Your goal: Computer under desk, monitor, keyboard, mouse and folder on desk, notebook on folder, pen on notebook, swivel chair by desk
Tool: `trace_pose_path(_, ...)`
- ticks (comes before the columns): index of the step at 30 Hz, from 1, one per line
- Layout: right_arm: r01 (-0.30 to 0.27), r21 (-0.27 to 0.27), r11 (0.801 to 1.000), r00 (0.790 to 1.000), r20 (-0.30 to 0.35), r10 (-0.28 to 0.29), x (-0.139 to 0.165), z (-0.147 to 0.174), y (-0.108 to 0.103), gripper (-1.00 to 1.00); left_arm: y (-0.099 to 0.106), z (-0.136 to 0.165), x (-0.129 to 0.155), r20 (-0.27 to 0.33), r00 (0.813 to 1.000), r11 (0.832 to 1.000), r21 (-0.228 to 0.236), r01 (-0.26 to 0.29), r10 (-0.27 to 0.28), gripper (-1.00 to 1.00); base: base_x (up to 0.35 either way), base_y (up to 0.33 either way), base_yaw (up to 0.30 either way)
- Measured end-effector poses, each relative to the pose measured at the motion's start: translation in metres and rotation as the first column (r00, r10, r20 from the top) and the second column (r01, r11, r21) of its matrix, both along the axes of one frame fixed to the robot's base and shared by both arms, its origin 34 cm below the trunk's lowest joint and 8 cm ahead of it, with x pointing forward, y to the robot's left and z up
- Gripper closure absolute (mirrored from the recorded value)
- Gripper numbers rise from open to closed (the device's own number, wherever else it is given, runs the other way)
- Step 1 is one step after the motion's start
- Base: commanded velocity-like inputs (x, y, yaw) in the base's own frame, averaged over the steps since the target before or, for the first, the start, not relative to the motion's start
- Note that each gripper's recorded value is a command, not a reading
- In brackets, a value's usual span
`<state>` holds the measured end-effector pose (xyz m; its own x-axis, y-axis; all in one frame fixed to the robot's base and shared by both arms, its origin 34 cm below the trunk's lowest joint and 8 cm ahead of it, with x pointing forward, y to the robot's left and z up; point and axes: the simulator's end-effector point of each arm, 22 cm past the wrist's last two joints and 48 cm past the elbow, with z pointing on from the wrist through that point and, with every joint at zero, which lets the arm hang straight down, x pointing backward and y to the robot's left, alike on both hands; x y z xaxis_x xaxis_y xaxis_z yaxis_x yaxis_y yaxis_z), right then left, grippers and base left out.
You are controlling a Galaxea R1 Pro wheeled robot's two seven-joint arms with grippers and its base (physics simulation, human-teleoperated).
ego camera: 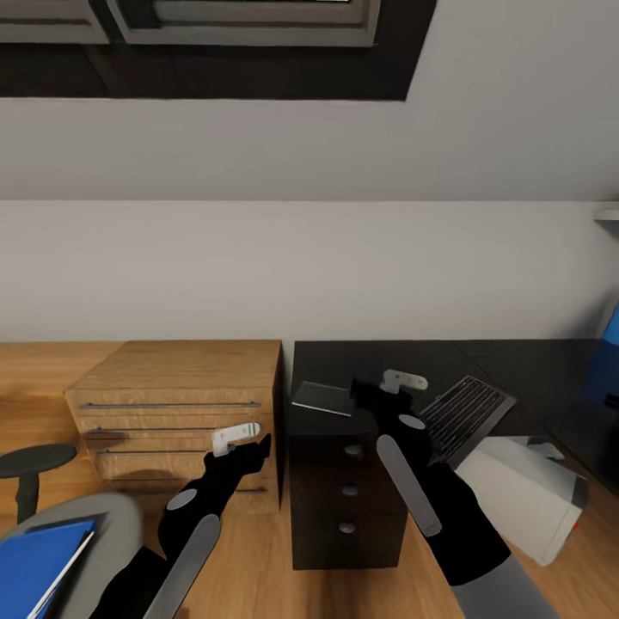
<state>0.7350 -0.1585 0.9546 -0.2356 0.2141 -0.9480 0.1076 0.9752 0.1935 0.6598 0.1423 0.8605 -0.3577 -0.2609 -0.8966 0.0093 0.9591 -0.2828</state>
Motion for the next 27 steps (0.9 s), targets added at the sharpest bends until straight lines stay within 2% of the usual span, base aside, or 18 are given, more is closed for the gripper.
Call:
trace_pose_path(9, 0.002, 0.001, 1.000, 1.000, -0.003, -0.002, 0.0002, -0.0011, -0.0004, -1.00, -0.0014, -0.0022, -0.0005, -0.005, 1.000, 1.000, 0.002, 0.004, -0.004, -1.00, 0.299, 0.000, 0.031)
trace_pose_path(19, 0.004, -0.004, 1.000, 1.000, -0.001, -0.004, 0.0006, -0.0010, -0.0012, -1.00, -0.0009, -0.0043, -0.0003, -0.009, 1.000, 1.000, 0.004, 0.002, -0.002, -1.00, 0.071, 0.000, 0.238)
trace_pose_path(27, 0.002, -0.003, 1.000, 1.000, -0.003, -0.002, 0.0008, -0.0025, -0.0005, -1.00, -0.0009, -0.0061, -0.0002, -0.012, 1.000, 1.000, 0.005, 0.002, -0.002, -1.00, 0.261, 0.000, 0.184)
